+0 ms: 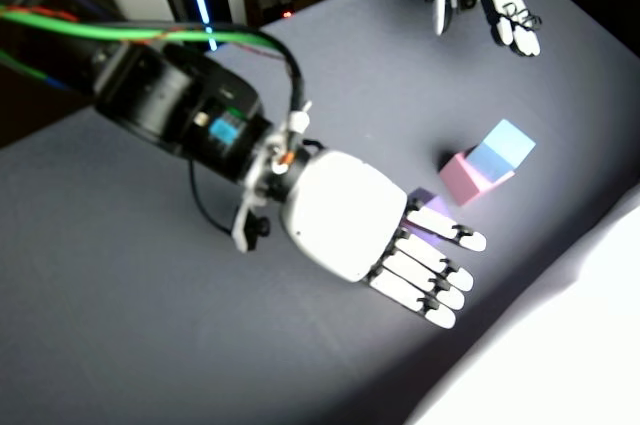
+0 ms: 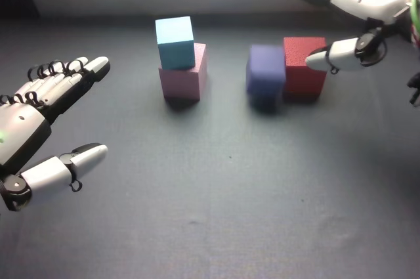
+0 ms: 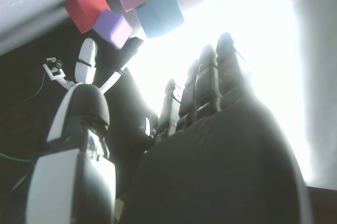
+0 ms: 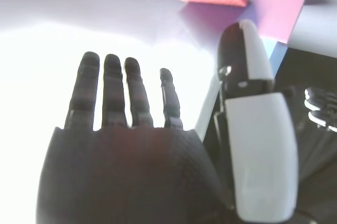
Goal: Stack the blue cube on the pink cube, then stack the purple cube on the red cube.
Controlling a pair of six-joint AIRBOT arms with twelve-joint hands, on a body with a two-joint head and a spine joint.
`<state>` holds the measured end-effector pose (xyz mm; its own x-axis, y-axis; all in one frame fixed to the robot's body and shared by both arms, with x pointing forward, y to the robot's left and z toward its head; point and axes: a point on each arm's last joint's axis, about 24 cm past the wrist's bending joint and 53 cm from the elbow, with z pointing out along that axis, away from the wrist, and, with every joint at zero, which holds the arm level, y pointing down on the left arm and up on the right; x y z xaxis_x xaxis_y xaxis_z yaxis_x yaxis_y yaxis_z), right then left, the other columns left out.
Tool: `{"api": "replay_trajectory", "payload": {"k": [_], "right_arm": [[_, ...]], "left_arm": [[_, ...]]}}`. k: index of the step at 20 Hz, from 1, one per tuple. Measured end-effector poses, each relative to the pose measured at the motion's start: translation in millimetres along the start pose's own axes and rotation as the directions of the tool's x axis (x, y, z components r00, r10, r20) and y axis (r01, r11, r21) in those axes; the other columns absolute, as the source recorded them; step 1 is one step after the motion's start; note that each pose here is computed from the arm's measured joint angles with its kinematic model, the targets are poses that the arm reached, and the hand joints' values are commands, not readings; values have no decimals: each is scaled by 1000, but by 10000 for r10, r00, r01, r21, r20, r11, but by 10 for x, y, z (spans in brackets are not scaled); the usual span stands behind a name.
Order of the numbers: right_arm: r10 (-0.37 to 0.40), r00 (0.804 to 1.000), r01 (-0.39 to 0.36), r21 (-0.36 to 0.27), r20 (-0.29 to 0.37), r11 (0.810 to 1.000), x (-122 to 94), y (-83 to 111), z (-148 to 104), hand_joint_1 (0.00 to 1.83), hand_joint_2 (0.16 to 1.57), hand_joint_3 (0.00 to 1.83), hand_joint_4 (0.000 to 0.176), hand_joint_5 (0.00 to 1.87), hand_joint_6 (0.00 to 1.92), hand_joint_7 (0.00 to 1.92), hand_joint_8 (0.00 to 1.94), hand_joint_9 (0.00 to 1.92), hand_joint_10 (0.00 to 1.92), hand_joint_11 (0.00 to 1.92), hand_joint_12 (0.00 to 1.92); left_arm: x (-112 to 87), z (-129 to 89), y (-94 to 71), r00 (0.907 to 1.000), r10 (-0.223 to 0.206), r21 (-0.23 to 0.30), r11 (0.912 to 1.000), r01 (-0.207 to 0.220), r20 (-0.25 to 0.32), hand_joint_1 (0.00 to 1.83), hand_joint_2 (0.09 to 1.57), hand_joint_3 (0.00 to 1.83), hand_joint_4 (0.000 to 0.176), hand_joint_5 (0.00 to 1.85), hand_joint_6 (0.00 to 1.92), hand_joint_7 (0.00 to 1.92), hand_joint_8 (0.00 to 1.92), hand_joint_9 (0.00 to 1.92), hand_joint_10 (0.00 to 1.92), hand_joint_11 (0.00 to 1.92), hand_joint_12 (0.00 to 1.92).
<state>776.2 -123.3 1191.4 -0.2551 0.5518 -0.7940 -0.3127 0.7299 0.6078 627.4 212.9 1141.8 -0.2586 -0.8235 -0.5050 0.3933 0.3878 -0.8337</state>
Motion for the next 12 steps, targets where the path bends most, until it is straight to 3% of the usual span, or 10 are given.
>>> {"api": "replay_trajectory", "payload": {"k": [1, 2, 6, 8, 9, 10, 11, 12], "right_arm": [[-33, 10000, 33, -7, 45, 10000, -5, -12, -46, 773, 1071, 0, 160, 0, 0, 0, 0, 0, 0, 0, 0], [-52, 9999, 52, -49, 162, 10000, -27, -10, -93, 789, 1068, 0, 173, 0, 0, 0, 0, 0, 0, 0, 0], [-188, 9985, 198, -195, 519, 9996, -102, 4, -240, 779, 1078, 0, 174, 0, 0, 0, 0, 0, 0, 0, 0], [-284, 9978, 301, -286, 595, 9991, -129, 29, -300, 745, 1058, 0, 131, 0, 0, 0, 0, 0, 0, 0, 0], [-354, 9968, 383, -403, 712, 9985, -157, 69, -323, 743, 1064, 0, 141, 0, 0, 0, 0, 0, 0, 0, 0], [-466, 9956, 510, -527, 817, 9973, -181, 109, -344, 744, 1050, 0, 143, 0, 0, 0, 0, 0, 0, 0, 0], [-535, 9946, 596, -671, 893, 9960, -188, 163, -363, 720, 1056, 0, 169, 0, 0, 0, 0, 0, 0, 0, 0], [-617, 9938, 688, -762, 920, 9947, -175, 188, -389, 720, 1056, 0, 169, 0, 0, 0, 0, 0, 0, 0, 0]], "left_arm": [[1, -1, 2, 10000, -19, -18, 10000, 19, 10, 609, 1319, 0, 136, 3, 1, 0, 0, 0, 0, 0, 0], [0, -2, 1, 10000, -24, -17, 10000, 24, 19, 608, 1319, 0, 132, 0, 0, 0, 0, 0, 0, 0, 0], [-4, -21, 8, 9999, -112, -67, 9999, 113, 99, 588, 1312, 0, 132, 0, 0, 0, 0, 0, 0, 0, 0], [1, -33, 25, 9999, -93, -124, 9999, 94, 76, 598, 1315, 0, 147, 10, 3, 0, 0, 0, 0, 0, 0], [-6, -33, 20, 9999, -99, -103, 9999, 100, 105, 625, 1316, 0, 131, 8, 2, 0, 0, 0, 0, 0, 0], [-7, -33, 17, 9999, -98, -91, 9999, 99, 109, 649, 1320, 1, 128, 4, 0, 0, 0, 0, 0, 0, 0], [-8, -33, 17, 9999, -102, -88, 9999, 103, 111, 658, 1322, 1, 133, 0, 0, 0, 0, 0, 0, 0, 0], [-10, -34, 17, 9999, -105, -91, 9999, 106, 126, 658, 1322, 1, 133, 0, 0, 0, 0, 0, 0, 0, 0]]}}
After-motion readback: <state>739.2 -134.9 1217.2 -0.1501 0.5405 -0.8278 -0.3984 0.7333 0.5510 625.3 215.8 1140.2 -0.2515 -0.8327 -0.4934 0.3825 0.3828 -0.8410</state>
